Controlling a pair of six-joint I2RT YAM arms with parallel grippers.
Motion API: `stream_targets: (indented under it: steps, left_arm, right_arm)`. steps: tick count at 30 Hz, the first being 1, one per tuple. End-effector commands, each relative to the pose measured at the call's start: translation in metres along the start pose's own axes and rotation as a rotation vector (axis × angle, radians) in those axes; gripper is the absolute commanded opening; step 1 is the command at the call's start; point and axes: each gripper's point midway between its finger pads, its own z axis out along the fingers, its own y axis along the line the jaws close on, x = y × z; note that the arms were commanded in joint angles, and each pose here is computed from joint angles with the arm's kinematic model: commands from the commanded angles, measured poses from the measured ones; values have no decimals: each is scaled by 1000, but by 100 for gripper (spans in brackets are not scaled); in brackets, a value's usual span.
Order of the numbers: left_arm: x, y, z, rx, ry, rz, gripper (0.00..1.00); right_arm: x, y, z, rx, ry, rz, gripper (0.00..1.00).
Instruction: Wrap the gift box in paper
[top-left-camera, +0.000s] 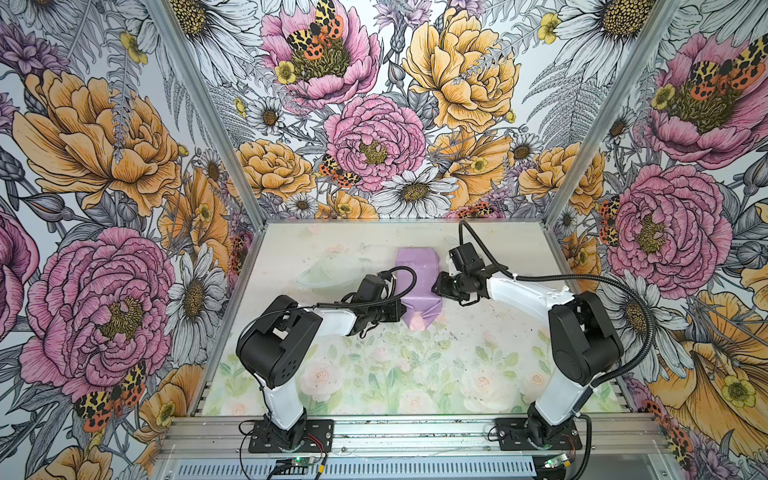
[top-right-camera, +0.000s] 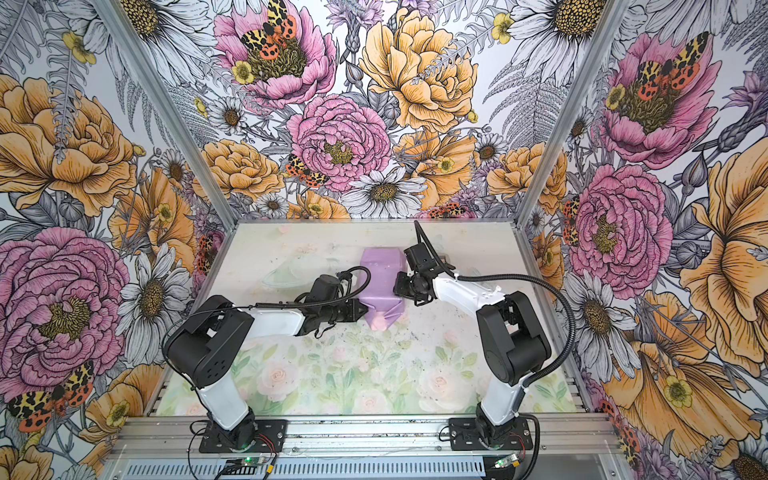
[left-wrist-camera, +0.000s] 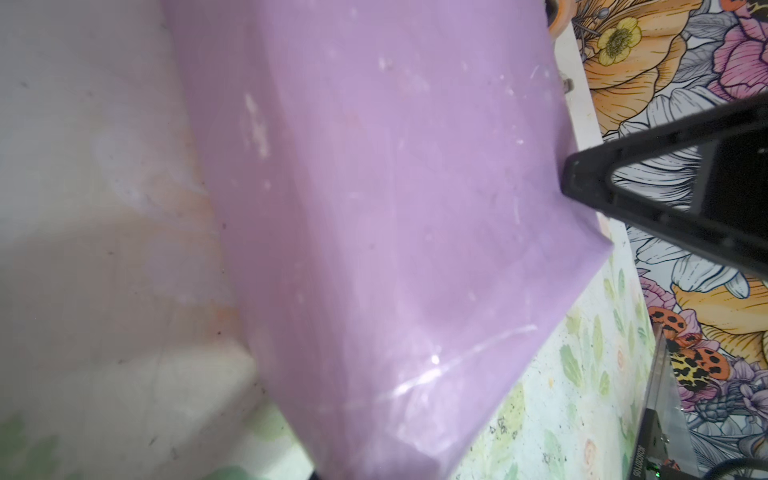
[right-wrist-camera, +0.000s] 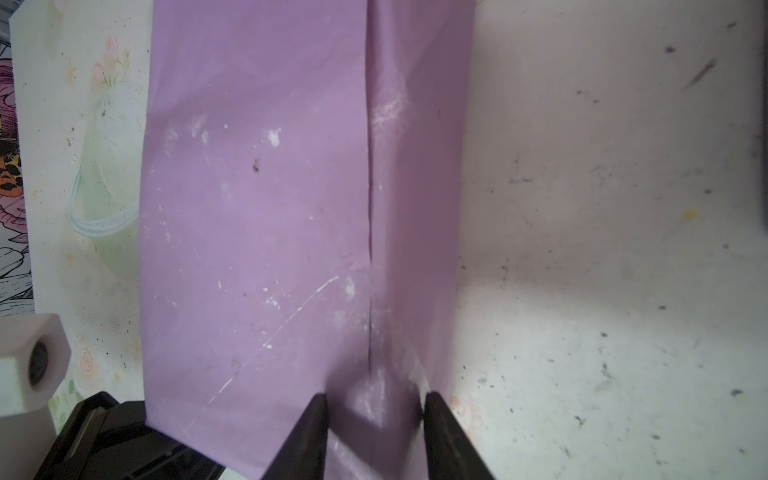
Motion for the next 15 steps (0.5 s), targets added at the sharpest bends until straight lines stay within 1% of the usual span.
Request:
stream_targets:
  steps: [1,5,6,12,15]
  left_arm:
    - [-13,-18,5,71,-45,10,11]
    - [-14,-25,9,80,-63,13,13]
    - [-6,-16,18,57,-44,5,13]
    - [-1,-5,26,-30,-75,34,15]
    - [2,4,28,-85,-89,48,15]
  right_arm:
    - [12,-10,8,48,29,-14,39]
    - [13,-9,9,50,30,-12,39]
    - [13,-8,8,48,29,-12,39]
    - [14,-5,9,46,27,-7,41]
    - [14,-4,8,43,25,-5,44]
